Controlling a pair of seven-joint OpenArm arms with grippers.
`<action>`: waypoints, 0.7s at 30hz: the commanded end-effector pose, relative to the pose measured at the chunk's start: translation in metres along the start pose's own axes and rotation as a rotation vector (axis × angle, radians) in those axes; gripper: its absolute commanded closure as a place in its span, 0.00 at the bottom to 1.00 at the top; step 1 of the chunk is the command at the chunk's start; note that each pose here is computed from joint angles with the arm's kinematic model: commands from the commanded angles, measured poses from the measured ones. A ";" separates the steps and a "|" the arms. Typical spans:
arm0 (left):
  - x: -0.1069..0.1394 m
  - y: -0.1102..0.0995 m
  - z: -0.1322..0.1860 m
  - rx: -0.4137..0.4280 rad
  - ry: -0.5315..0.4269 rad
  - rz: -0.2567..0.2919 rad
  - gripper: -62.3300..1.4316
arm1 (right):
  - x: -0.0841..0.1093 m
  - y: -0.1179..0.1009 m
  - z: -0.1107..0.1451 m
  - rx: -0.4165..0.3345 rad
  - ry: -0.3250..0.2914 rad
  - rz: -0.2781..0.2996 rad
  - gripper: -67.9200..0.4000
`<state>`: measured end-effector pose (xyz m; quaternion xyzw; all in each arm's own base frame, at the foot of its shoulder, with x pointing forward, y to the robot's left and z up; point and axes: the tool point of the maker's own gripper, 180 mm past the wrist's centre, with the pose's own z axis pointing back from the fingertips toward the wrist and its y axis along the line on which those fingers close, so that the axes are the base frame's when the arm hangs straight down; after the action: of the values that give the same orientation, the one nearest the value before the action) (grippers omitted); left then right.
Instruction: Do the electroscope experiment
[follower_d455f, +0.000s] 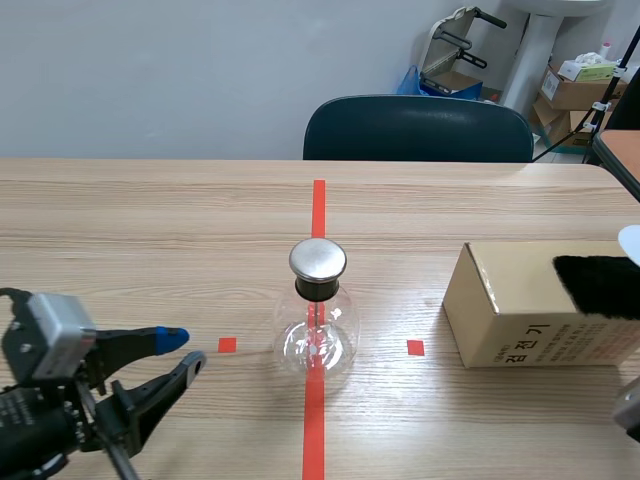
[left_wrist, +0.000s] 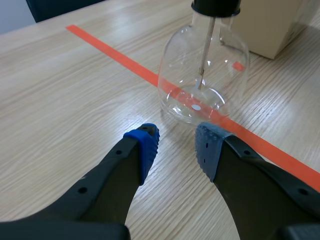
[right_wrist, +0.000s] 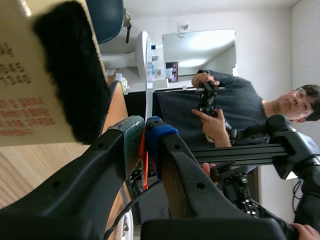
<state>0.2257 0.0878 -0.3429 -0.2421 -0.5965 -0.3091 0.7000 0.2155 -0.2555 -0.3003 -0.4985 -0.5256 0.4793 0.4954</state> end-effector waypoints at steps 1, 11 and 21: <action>0.015 -0.010 0.006 -0.036 -0.048 0.003 0.56 | 0.000 -0.018 -0.009 -0.082 -0.016 0.035 0.98; 0.051 -0.060 0.043 -0.179 -0.123 0.060 0.43 | 0.001 0.006 -0.011 0.004 -0.029 0.020 0.98; 0.078 -0.100 0.051 -0.290 -0.171 0.066 0.43 | 0.003 0.027 -0.009 0.112 -0.019 -0.001 0.98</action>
<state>0.1242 0.0467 -0.2673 -0.3809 -0.5838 -0.3519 0.6248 0.2192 -0.2520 -0.3366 -0.4561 -0.4947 0.5160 0.5300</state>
